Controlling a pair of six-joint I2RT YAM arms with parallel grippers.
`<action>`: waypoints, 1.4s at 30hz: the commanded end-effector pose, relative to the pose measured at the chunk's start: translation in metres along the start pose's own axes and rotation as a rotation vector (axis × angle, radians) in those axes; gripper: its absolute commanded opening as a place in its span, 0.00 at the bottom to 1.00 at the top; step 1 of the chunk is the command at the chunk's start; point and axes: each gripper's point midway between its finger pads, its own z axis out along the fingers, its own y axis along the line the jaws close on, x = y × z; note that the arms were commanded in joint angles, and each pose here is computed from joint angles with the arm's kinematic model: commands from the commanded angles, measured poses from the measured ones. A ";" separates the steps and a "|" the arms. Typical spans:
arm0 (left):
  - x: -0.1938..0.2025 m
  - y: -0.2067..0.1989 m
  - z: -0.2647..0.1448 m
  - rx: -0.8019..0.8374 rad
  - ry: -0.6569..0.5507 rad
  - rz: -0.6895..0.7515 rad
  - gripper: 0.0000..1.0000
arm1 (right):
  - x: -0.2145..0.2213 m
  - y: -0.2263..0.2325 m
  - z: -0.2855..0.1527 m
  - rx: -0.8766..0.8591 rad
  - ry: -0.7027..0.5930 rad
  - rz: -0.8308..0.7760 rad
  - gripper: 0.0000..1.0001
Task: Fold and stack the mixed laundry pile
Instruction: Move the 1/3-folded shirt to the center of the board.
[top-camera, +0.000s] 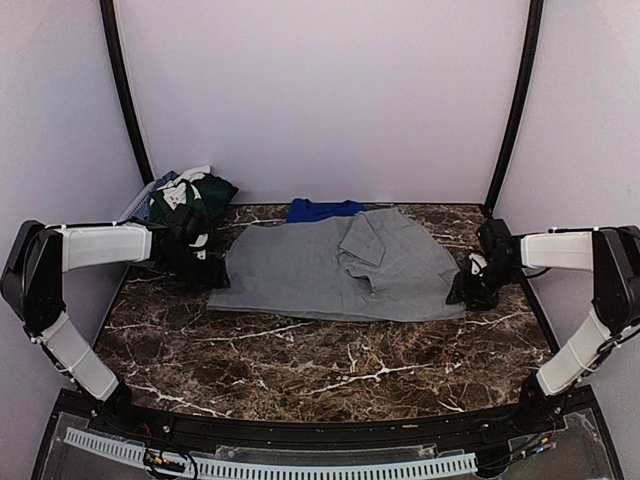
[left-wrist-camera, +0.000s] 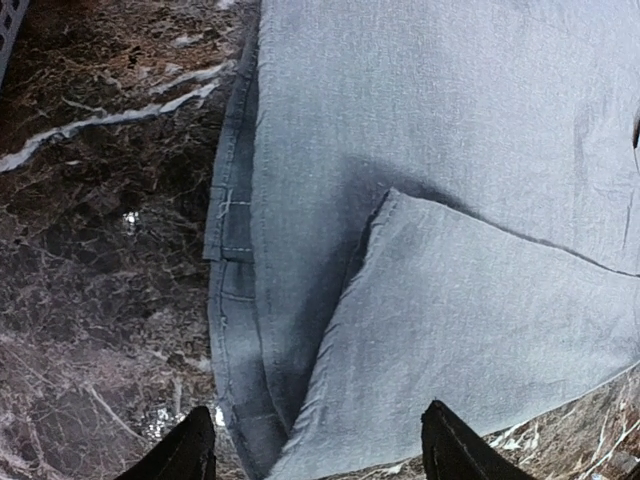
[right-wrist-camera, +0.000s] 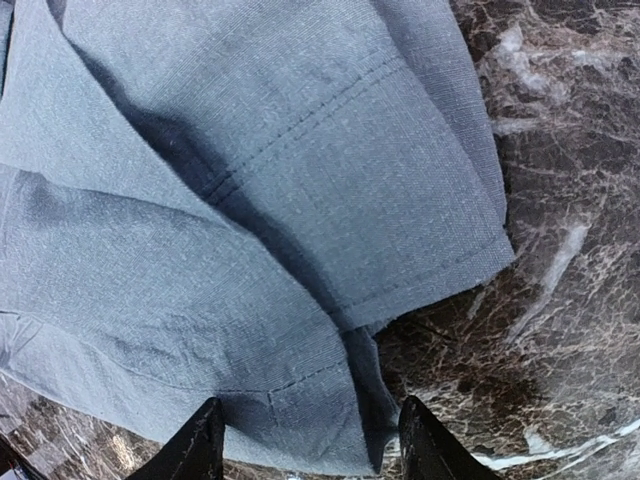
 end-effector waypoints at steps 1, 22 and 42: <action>0.011 -0.007 0.012 0.064 0.047 -0.016 0.67 | -0.003 0.002 0.002 -0.019 -0.012 -0.013 0.56; 0.057 0.001 -0.004 0.111 0.097 -0.097 0.00 | 0.006 0.002 -0.001 -0.031 -0.012 0.007 0.00; 0.107 0.049 -0.013 -0.265 0.196 -0.068 0.00 | 0.025 -0.013 -0.021 0.062 -0.016 0.119 0.00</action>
